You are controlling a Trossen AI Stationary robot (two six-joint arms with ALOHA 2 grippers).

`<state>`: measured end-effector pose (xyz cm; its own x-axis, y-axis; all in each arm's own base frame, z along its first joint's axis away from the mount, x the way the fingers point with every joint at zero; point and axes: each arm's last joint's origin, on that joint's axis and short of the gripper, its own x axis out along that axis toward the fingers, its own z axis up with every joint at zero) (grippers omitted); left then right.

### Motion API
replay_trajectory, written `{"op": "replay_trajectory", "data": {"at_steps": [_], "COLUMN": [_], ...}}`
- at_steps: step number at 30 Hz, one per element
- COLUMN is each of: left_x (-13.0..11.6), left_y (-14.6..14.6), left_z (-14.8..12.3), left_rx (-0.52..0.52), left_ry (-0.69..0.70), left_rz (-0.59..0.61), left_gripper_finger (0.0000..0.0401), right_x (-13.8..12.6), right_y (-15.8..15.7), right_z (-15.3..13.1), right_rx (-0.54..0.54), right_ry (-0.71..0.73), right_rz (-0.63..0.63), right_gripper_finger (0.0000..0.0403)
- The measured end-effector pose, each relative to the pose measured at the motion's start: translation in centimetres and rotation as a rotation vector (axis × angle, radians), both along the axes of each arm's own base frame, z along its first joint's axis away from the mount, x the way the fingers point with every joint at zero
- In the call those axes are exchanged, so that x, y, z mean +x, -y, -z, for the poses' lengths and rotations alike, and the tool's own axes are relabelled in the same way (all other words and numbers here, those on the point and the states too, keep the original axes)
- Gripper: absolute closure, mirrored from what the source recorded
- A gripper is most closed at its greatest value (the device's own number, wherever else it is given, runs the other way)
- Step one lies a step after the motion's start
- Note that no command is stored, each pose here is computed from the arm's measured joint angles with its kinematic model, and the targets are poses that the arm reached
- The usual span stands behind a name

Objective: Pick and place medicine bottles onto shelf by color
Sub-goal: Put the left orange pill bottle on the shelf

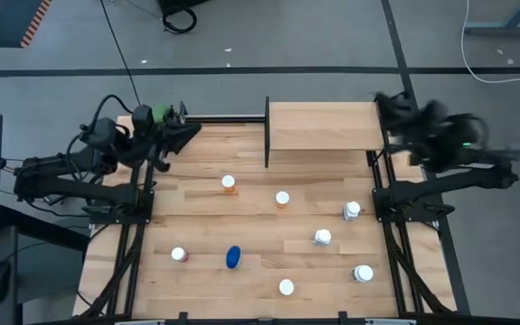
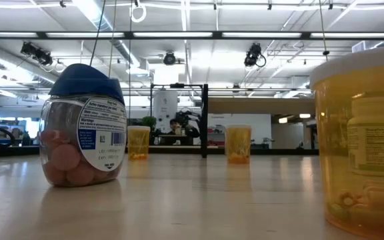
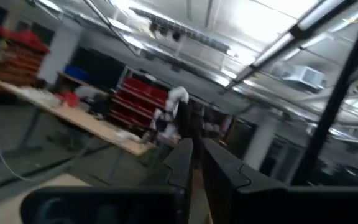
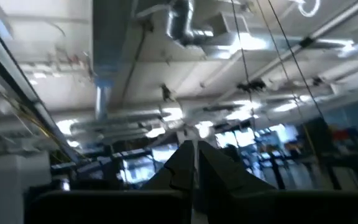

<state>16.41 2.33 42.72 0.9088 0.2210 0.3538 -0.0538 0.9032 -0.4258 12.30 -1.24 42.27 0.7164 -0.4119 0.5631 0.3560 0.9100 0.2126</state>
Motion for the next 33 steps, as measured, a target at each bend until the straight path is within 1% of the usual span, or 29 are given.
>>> {"op": "replay_trajectory", "data": {"at_steps": [2, 4, 6, 8, 11, 14, 16, 18, 20, 22, 26, 28, 30, 33], "left_x": [0.4, 0.9, 1.6, 2.1, 2.6, 3.2, 3.8, 4.3, 5.0, 6.0, 7.8, 8.9, 9.9, 11.3], "left_y": [-0.3, -0.6, -1.0, -1.5, -2.1, -2.5, -2.5, -2.5, -2.5, -2.7, -3.6, -4.1, -4.6, -5.2], "left_z": [-0.4, -0.6, -0.5, 0.0, 0.6, 1.8, 2.5, 3.5, 4.3, 5.4, 7.7, 9.0, 10.7, 13.0], "left_rx": [0.032, 0.067, 0.072, 0.039, -0.036, -0.093, -0.102, -0.092, -0.049, -0.009, 0.008, 0.005, -0.014, -0.019], "left_ry": [-0.019, -0.092, -0.230, -0.414, -0.644, -0.849, -0.937, -1.021, -1.094, -1.181, -1.328, -1.396, -1.480, -1.575], "left_rz": [-0.030, -0.056, -0.073, -0.084, -0.097, -0.097, -0.085, -0.067, -0.046, -0.026, -0.010, 0.021, 0.088, 0.181], "left_gripper_finger": [0.0358, 0.0359, 0.0360, 0.0358, 0.0345, 0.0317, 0.0290, 0.0258, 0.0224, 0.0190, 0.0131, 0.0112, 0.0100, 0.0095], "right_x": [2.3, 4.4, 6.2, 7.5, 8.5, 9.1, 9.2, 9.4, 9.5, 9.6, 9.7, 9.8, 9.6, 9.6], "right_y": [0.1, 0.3, 0.5, 0.5, 0.4, 0.1, 0.0, -0.2, -0.4, -0.7, -1.2, -1.3, -1.5, -1.9], "right_z": [0.7, 1.9, 3.5, 4.8, 6.3, 8.2, 9.2, 10.3, 11.4, 11.9, 12.9, 13.1, 13.4, 13.6], "right_rx": [0.035, 0.124, 0.198, 0.274, 0.342, 0.375, 0.408, 0.467, 0.535, 0.587, 0.676, 0.718, 0.745, 0.747], "right_ry": [-0.045, -0.102, -0.199, -0.274, -0.379, -0.547, -0.641, -0.732, -0.807, -0.841, -0.898, -0.898, -0.922, -0.947], "right_rz": [0.017, 0.000, -0.029, -0.069, -0.116, -0.182, -0.227, -0.255, -0.276, -0.289, -0.293, -0.295, -0.293, -0.301], "right_gripper_finger": [0.0375, 0.0375, 0.0375, 0.0375, 0.0375, 0.0375, 0.0370, 0.0361, 0.0346, 0.0326, 0.0273, 0.0245, 0.0219, 0.0189]}}
